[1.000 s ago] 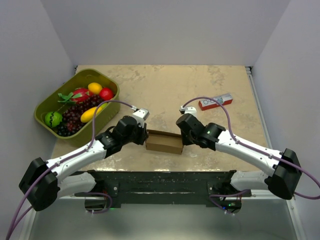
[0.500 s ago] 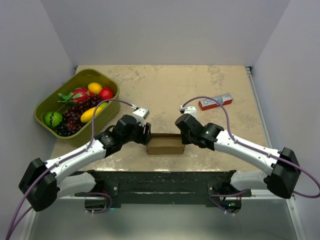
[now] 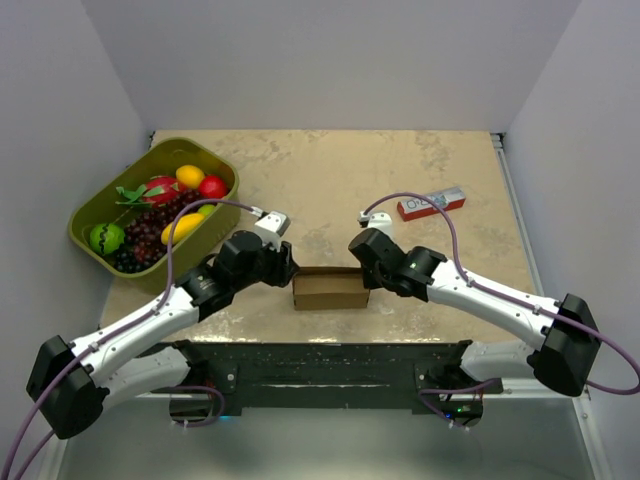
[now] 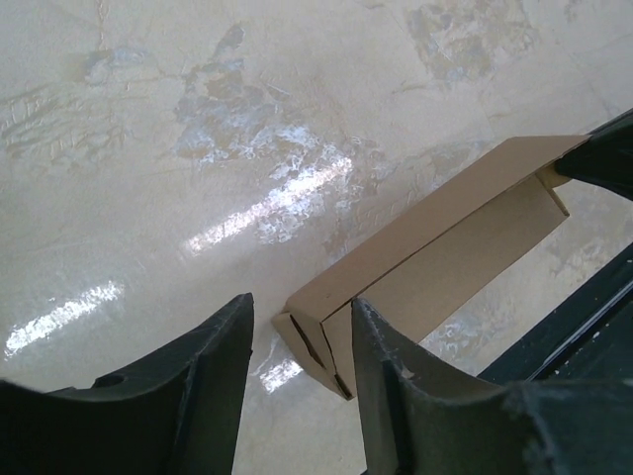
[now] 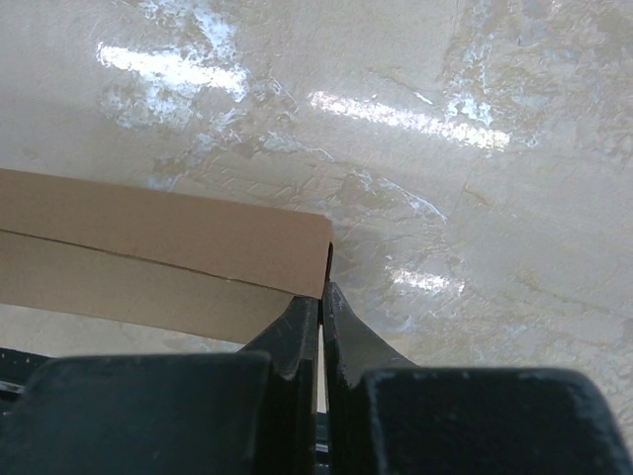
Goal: Fold the paper box
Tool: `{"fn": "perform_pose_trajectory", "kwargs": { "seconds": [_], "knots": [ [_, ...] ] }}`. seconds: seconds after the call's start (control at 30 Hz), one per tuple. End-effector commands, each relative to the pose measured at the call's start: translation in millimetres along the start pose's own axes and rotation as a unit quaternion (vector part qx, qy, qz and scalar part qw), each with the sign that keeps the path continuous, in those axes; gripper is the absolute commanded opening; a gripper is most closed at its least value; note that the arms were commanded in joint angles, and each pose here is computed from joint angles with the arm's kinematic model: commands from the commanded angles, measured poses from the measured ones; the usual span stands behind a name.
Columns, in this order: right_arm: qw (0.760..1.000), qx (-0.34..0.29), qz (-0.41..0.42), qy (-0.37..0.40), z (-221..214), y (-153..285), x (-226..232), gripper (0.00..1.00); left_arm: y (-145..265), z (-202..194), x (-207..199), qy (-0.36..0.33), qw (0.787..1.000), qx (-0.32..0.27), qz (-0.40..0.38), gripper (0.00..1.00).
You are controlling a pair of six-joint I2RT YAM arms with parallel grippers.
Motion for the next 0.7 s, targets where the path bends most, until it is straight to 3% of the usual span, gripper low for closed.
{"fn": "perform_pose_trajectory", "kwargs": {
  "seconds": [0.0, 0.67],
  "knots": [
    [1.0, 0.015, -0.021, 0.005, -7.9, -3.4, -4.9, 0.0, 3.1, 19.8, -10.7, 0.013, 0.999, -0.024, -0.02, 0.41],
    [1.0, -0.003, -0.009, -0.018, -9.8, -2.5, 2.1, 0.0, -3.6, -6.9, -18.3, 0.04, 0.998, 0.002, -0.049, 0.11]
  ]
}}
Point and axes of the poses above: each gripper's point midway between its finger pads, its own y axis back along the fingers, its own x axis along the line the jaws close on, z = x × y, the point moved 2 cm from there along y, back along the fingers, and after that the axes turned 8 degrees about -y, right-handed, at the moved point
